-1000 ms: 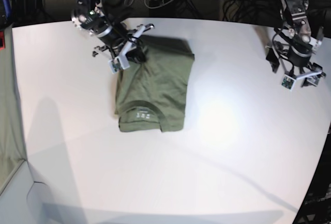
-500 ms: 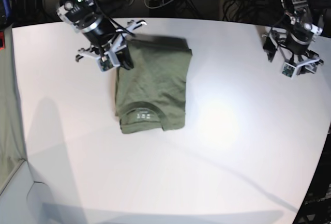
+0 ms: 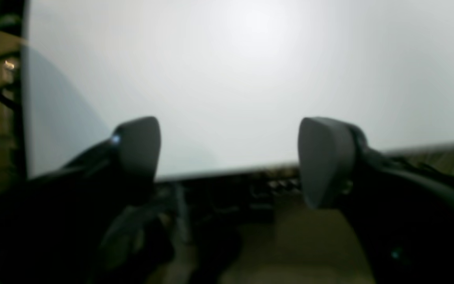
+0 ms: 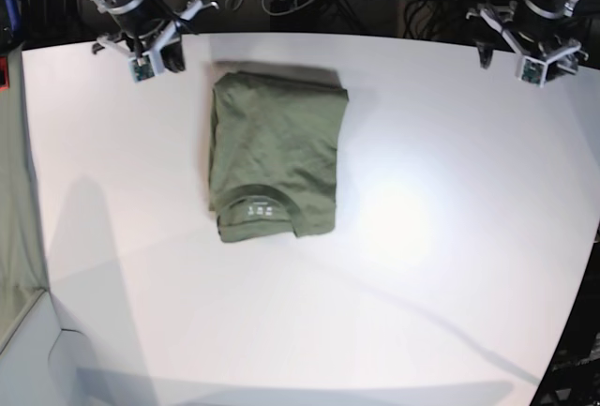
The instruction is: Layout the t-shirt on the table in an organized manner, then fold the t-shirt properly
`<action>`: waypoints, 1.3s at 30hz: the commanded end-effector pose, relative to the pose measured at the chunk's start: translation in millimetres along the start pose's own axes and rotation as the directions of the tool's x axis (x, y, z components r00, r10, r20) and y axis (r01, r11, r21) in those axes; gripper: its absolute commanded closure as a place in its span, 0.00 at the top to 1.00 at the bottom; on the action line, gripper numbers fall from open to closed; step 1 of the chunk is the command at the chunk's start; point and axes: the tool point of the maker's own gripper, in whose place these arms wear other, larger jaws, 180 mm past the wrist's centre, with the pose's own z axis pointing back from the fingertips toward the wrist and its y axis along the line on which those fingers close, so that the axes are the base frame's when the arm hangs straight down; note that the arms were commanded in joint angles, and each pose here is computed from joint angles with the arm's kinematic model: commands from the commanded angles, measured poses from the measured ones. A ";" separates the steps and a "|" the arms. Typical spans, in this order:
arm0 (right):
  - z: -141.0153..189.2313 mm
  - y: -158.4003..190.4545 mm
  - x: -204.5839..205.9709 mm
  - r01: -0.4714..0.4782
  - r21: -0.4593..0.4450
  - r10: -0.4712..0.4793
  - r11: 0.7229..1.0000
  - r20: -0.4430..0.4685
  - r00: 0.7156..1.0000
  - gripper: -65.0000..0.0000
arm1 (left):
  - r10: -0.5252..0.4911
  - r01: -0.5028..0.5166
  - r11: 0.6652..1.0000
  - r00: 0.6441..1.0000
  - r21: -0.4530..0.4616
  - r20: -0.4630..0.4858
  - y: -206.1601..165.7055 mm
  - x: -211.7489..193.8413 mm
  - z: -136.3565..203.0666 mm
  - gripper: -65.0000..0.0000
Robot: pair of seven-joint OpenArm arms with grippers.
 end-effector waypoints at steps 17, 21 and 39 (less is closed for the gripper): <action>26.5 -37.6 -147.3 0.175 -0.119 -0.205 0.977 -0.316 0.926 0.00 | 0.265 -0.305 0.944 0.929 -0.127 -0.258 -92.6 -108.2 20.7 0.00; 8.6 -17.3 -182.4 0.302 -0.089 -0.313 0.949 -0.370 0.875 0.00 | 0.255 -0.364 0.897 0.889 -0.249 -0.380 -133.9 -152.7 -9.2 0.00; -52.0 107.4 -253.6 0.649 0.059 -0.590 0.759 -0.361 0.722 0.00 | 0.604 -0.704 0.693 0.684 -0.155 -0.409 -158.0 -219.1 -104.5 0.00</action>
